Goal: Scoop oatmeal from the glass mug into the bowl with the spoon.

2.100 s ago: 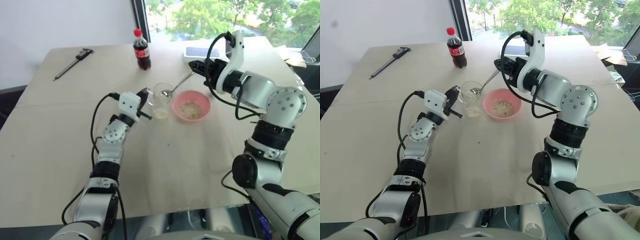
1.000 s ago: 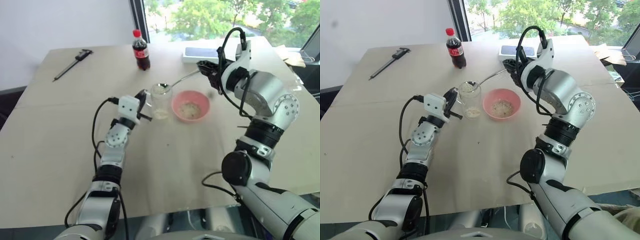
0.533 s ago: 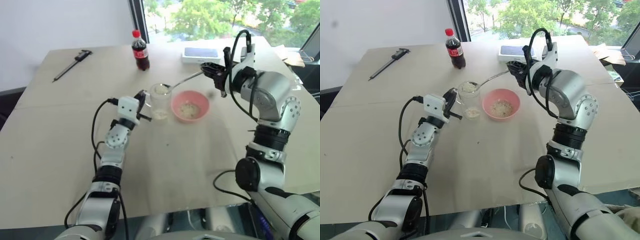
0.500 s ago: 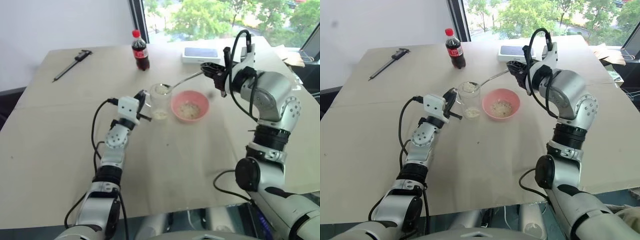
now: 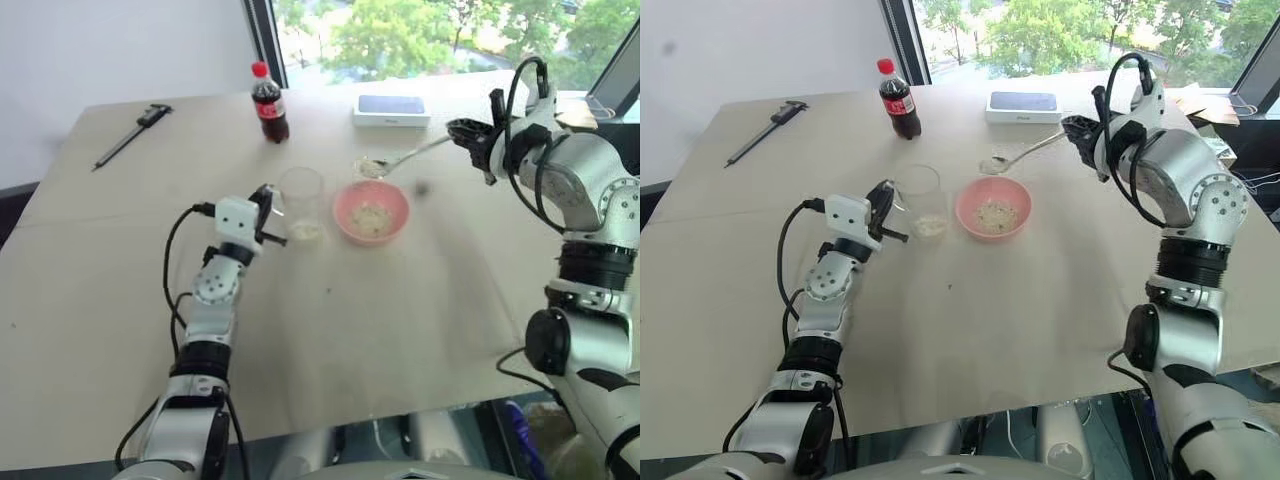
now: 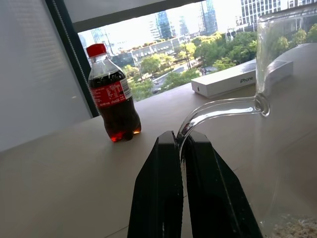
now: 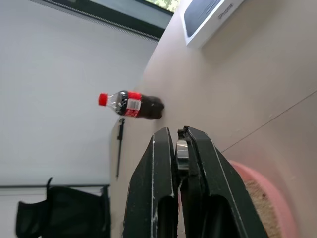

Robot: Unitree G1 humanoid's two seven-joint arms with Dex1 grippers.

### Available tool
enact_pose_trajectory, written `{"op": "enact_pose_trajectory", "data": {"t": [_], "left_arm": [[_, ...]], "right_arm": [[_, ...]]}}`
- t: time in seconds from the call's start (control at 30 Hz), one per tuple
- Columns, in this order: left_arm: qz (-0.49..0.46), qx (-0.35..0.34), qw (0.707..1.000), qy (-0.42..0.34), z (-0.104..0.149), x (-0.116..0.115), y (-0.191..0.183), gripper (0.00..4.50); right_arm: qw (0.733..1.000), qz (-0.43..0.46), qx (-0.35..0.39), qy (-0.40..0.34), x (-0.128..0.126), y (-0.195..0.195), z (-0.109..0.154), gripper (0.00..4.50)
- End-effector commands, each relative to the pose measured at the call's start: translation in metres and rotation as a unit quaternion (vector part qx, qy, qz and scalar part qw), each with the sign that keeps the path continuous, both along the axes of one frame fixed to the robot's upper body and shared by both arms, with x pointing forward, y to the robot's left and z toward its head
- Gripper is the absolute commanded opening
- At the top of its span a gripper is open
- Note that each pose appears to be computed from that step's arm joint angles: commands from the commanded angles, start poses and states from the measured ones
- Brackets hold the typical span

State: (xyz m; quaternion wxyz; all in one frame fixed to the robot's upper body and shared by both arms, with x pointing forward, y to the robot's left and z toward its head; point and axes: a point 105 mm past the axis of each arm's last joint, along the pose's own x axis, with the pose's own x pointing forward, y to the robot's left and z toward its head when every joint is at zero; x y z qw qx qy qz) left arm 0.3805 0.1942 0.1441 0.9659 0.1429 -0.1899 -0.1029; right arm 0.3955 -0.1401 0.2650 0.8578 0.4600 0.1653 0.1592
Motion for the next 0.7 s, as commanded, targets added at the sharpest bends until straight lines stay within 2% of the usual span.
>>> {"op": "enact_pose_trajectory", "data": {"t": [0.03, 0.17, 0.27, 0.37, 0.53, 0.63, 0.67, 0.7], "left_arm": [[0.031, 0.005, 0.999, 0.009, -0.002, -0.003, 0.018, 0.03], [0.036, 0.002, 0.999, 0.009, -0.001, -0.005, 0.019, 0.03], [0.037, -0.006, 0.999, 0.009, 0.000, -0.005, 0.018, 0.03], [0.037, -0.009, 0.999, 0.011, 0.000, -0.006, 0.017, 0.03], [0.036, -0.011, 0.999, 0.013, 0.000, -0.006, 0.015, 0.03], [0.035, -0.012, 0.999, 0.014, -0.001, -0.006, 0.013, 0.03], [0.035, -0.012, 0.999, 0.014, -0.001, -0.006, 0.012, 0.03], [0.035, -0.013, 0.999, 0.014, -0.001, -0.006, 0.012, 0.03]], "right_arm": [[0.993, 0.025, -0.078, -0.084, -0.012, 0.006, -0.001, 0.00], [0.955, 0.049, -0.213, -0.201, -0.019, 0.024, 0.008, 0.00], [0.891, 0.096, -0.315, -0.311, -0.032, 0.047, 0.018, 0.00], [0.824, 0.143, -0.372, -0.404, -0.048, 0.067, 0.029, 0.00], [0.735, 0.193, -0.446, -0.473, -0.059, 0.079, 0.026, 0.00], [0.700, 0.205, -0.478, -0.488, -0.060, 0.077, 0.021, 0.00], [0.699, 0.207, -0.480, -0.489, -0.060, 0.076, 0.021, 0.00], [0.711, 0.202, -0.471, -0.481, -0.058, 0.074, 0.020, 0.00]]}}
